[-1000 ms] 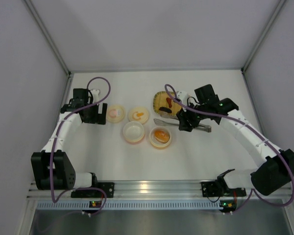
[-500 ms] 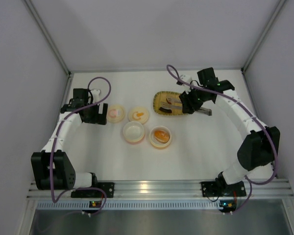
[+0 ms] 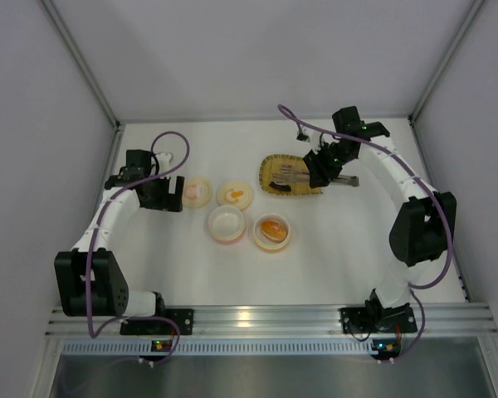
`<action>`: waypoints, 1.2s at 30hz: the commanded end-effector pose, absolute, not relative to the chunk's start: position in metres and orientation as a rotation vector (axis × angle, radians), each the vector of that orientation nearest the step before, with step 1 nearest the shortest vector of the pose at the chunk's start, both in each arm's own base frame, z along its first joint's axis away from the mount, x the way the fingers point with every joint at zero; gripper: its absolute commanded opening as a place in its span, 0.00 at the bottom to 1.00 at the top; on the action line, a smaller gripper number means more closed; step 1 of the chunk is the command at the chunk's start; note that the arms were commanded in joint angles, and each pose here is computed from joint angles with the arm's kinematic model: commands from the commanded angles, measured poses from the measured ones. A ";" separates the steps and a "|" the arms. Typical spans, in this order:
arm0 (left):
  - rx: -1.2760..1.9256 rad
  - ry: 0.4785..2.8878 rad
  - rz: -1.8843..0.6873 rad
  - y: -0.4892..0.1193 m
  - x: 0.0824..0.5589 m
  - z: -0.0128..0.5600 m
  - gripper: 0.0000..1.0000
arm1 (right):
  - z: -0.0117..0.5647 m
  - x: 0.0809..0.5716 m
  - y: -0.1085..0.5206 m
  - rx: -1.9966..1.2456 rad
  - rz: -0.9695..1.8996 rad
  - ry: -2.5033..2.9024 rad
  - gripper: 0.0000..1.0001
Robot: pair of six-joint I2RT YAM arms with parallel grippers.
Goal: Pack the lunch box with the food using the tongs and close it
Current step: Pick up the fake food from the plate.
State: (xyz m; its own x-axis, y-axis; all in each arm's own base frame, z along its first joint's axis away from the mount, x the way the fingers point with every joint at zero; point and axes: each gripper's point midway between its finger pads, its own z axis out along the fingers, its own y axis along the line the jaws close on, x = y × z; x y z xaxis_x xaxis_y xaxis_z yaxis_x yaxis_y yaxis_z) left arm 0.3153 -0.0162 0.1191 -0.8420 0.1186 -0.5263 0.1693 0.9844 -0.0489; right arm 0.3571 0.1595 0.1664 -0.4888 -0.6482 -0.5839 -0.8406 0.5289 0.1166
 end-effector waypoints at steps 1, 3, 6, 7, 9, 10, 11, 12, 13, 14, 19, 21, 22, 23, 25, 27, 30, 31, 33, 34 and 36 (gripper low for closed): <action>0.212 2.533 -0.133 -0.018 0.325 0.132 0.98 | 0.172 0.360 0.165 -1.255 0.609 2.263 0.45; 0.213 2.534 -0.129 -0.018 0.324 0.132 0.98 | 0.172 0.365 0.164 -1.253 0.605 2.265 0.44; 0.213 2.538 -0.129 -0.018 0.323 0.131 0.98 | 0.165 0.371 0.164 -1.250 0.615 2.286 0.43; 0.215 2.539 -0.129 -0.018 0.322 0.130 0.98 | 0.164 0.372 0.163 -1.251 0.616 2.290 0.43; 0.213 2.545 -0.124 -0.017 0.322 0.128 0.98 | 0.163 0.373 0.163 -1.254 0.615 2.290 0.43; 0.216 2.549 -0.121 -0.016 0.321 0.126 0.98 | 0.160 0.374 0.163 -1.254 0.617 2.298 0.43; 0.218 2.549 -0.121 -0.016 0.321 0.126 0.98 | 0.160 0.375 0.162 -1.256 0.614 2.299 0.43; 0.216 2.551 -0.121 -0.016 0.321 0.125 0.98 | 0.159 0.376 0.161 -1.256 0.612 2.300 0.43; 0.216 2.552 -0.122 -0.016 0.320 0.125 0.98 | 0.156 0.377 0.162 -1.262 0.613 2.305 0.43; 0.217 2.553 -0.123 -0.016 0.320 0.125 0.98 | 0.156 0.378 0.161 -1.261 0.612 2.305 0.43; 0.215 2.555 -0.125 -0.017 0.321 0.123 0.98 | 0.149 0.380 0.162 -1.263 0.626 2.327 0.43; 0.217 2.556 -0.124 -0.017 0.320 0.122 0.98 | 0.147 0.381 0.163 -1.267 0.630 2.329 0.43; 0.217 2.555 -0.123 -0.016 0.320 0.123 0.98 | 0.146 0.381 0.163 -1.270 0.633 2.329 0.43; 0.217 2.558 -0.120 -0.016 0.320 0.122 0.98 | 0.145 0.382 0.163 -1.271 0.634 2.332 0.43; 0.217 2.558 -0.118 -0.016 0.320 0.122 0.98 | 0.142 0.382 0.161 -1.271 0.639 2.342 0.43; 0.217 2.557 -0.118 -0.016 0.321 0.122 0.98 | 0.138 0.382 0.161 -1.273 0.644 2.351 0.43; 0.213 2.560 -0.118 -0.015 0.320 0.120 0.98 | 0.135 0.383 0.161 -1.270 0.649 2.359 0.44; 0.216 2.559 -0.116 -0.016 0.320 0.120 0.98 | 0.134 0.384 0.161 -1.269 0.648 2.362 0.44; 0.215 2.566 -0.122 -0.016 0.318 0.118 0.98 | 0.132 0.384 0.160 -1.269 0.648 2.368 0.44; 0.218 2.567 -0.123 -0.016 0.317 0.117 0.98 | 0.131 0.385 0.159 -1.267 0.646 2.371 0.44; 0.217 2.572 -0.121 -0.016 0.316 0.116 0.98 | 0.130 0.387 0.158 -1.263 0.642 2.371 0.44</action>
